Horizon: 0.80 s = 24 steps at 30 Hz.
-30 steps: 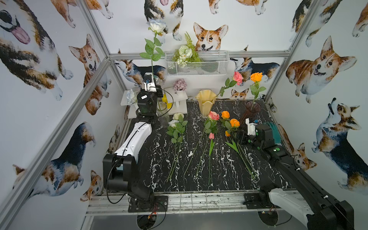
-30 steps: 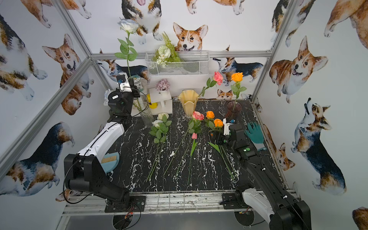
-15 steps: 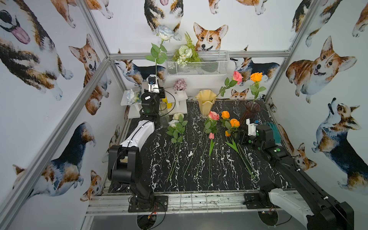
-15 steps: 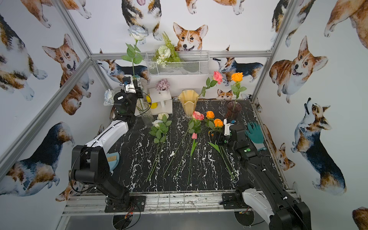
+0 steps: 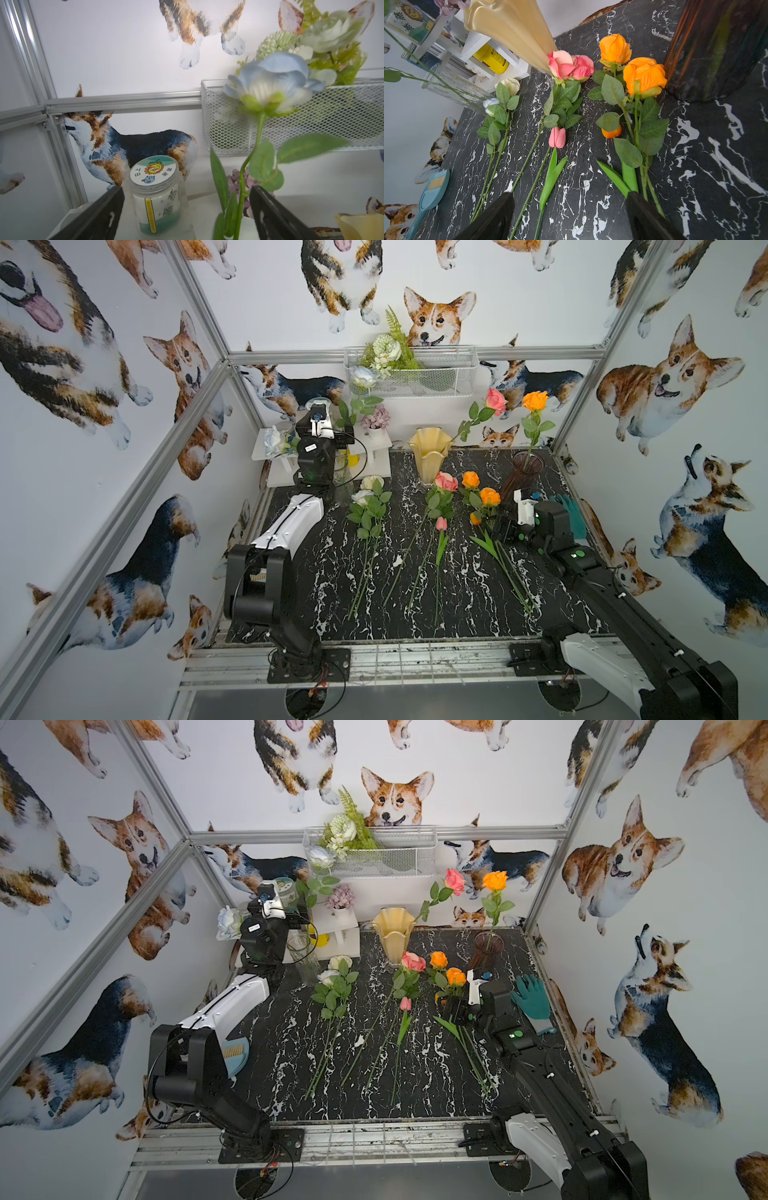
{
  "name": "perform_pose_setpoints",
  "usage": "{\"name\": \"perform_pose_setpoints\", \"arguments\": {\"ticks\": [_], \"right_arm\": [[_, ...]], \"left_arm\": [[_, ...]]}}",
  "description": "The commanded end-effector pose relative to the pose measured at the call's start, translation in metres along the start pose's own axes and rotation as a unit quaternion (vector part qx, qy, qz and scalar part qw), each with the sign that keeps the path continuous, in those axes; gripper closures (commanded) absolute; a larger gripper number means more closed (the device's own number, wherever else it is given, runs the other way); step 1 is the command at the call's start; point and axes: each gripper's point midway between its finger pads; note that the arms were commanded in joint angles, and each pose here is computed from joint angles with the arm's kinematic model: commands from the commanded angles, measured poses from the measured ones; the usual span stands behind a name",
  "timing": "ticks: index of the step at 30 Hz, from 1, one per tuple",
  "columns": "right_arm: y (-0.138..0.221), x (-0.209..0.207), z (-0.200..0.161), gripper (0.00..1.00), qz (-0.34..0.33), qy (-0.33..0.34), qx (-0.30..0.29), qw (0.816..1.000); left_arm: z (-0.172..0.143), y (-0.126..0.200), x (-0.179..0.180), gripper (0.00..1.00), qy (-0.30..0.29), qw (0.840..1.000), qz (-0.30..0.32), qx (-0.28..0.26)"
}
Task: Arrange the flowers in different vases according to their variety
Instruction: Insert the flower into the vase.
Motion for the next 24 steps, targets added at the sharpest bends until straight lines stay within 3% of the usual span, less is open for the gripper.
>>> {"name": "perform_pose_setpoints", "arguments": {"ticks": [1, 13, 24], "right_arm": [[0.000, 0.004, 0.003, 0.11, 0.010, -0.004, -0.006, 1.000], [-0.003, -0.010, -0.008, 0.11, -0.022, 0.003, 0.016, 1.000], [-0.004, -0.048, -0.044, 0.15, -0.094, -0.009, 0.090, 0.991]], "left_arm": [[0.004, 0.007, -0.003, 0.00, 0.001, 1.000, -0.002, 0.001], [-0.009, 0.052, -0.041, 0.00, 0.016, 0.996, -0.064, 0.061], [-0.023, 0.111, -0.074, 0.00, 0.062, 0.981, -0.134, 0.125]]}}
Point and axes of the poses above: each gripper's point midway between its finger pads, its own y axis back along the fingers, its own x axis along the line the jaws close on, z = x × y, and after that the axes turned 7 degrees about -y, right-handed
